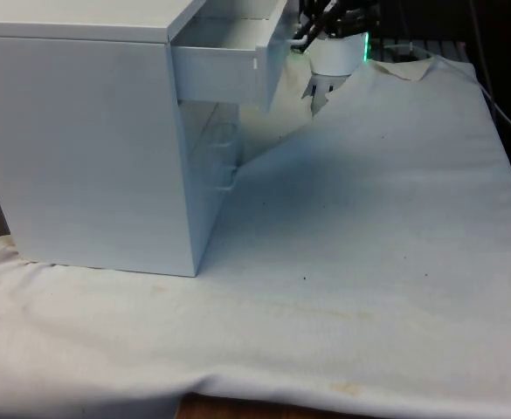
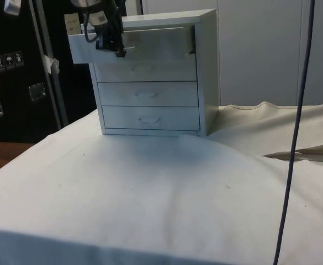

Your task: Open the drawer, then close it.

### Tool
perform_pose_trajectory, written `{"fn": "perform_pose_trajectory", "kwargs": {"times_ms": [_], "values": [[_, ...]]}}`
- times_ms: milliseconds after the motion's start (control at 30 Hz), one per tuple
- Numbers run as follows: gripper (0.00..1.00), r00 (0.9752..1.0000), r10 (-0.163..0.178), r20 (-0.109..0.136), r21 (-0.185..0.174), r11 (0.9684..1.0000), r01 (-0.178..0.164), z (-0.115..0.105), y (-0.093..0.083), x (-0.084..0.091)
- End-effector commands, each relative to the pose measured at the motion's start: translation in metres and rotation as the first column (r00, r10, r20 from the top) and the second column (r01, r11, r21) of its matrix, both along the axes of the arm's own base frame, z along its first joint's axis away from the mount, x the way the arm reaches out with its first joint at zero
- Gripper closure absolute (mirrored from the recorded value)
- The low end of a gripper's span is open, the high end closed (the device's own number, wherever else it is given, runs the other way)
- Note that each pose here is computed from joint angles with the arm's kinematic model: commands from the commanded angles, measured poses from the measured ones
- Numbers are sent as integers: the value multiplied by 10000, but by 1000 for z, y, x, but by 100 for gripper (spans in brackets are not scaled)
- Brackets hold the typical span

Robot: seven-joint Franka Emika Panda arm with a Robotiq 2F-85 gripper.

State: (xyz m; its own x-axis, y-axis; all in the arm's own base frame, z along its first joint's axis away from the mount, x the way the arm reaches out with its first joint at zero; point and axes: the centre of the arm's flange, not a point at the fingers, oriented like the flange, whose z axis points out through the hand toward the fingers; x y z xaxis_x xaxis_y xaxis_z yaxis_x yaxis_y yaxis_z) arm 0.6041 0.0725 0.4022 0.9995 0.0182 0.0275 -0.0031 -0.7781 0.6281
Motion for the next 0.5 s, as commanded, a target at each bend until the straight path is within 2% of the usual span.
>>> {"fn": "perform_pose_trajectory", "kwargs": {"times_ms": [0,133,167,200,300,433,467], "values": [[100,10000,2,7,-152,9999,-1,1,5,1],[100,10000,-9,8,-273,9996,9,0,14,1],[100,10000,0,10,-149,9999,0,-1,12,1],[100,10000,-18,-1,-313,9995,18,0,16,1],[100,10000,7,6,-465,9989,-7,-1,27,1],[100,10000,11,20,-615,9981,-10,-3,37,0],[100,10000,17,27,-513,9987,-16,-4,36,0]]}}
